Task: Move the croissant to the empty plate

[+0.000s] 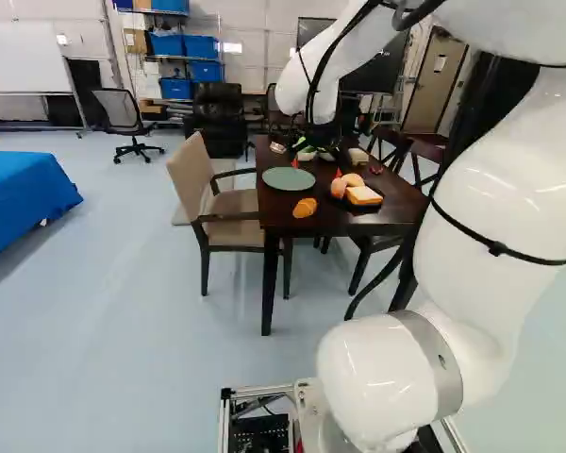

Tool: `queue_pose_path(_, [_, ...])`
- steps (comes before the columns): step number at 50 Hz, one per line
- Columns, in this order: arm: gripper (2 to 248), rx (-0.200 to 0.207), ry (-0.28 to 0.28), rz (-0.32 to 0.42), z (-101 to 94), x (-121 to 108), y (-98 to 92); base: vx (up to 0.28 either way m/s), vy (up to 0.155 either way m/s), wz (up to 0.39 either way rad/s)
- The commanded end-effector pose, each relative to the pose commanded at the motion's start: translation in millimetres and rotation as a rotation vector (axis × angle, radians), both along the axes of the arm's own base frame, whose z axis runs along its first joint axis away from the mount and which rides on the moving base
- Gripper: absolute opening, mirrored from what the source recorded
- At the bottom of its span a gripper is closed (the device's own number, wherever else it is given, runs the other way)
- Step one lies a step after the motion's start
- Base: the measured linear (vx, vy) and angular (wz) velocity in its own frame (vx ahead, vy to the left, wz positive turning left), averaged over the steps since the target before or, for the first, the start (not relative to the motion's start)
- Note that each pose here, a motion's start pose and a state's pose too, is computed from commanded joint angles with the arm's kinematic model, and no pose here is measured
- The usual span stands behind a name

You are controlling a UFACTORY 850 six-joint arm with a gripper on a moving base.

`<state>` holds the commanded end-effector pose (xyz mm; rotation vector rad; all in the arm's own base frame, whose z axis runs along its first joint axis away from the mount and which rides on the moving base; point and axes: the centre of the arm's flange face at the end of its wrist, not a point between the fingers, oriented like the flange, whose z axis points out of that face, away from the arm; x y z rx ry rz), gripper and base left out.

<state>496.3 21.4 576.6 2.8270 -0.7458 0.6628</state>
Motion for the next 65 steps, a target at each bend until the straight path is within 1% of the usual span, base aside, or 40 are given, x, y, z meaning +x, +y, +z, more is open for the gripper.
queue_pose_path(12, [247,-0.071,0.06,0.018,-0.2,15.6,7.7,0.0,0.0,0.0])
queue_pose_path(19, [247,-0.086,0.103,-0.002,-1.0,20.5,7.5,0.0,0.0,0.0])
queue_pose_path(24, [247,-0.085,0.133,-0.023,-1.7,22.4,7.0,0.0,0.0,0.0])
queue_pose_path(33, [247,-0.065,0.17,-0.05,-3.0,27.6,11.7,0.0,0.0,0.0])
queue_pose_path(42, [247,-0.039,0.196,-0.058,-4.1,34.7,25.5,0.0,0.0,0.0])
queue_pose_path(49, [247,0.003,0.222,-0.08,-5.5,39.5,34.7,0.0,0.0,0.0])
queue_pose_path(55, [247,0.045,0.248,-0.11,-6.6,41.4,37.5,0.0,0.0,0.0])
queue_pose_path(65, [247,0.103,0.289,-0.157,-7.9,44.9,38.8,0.0,0.0,0.0])
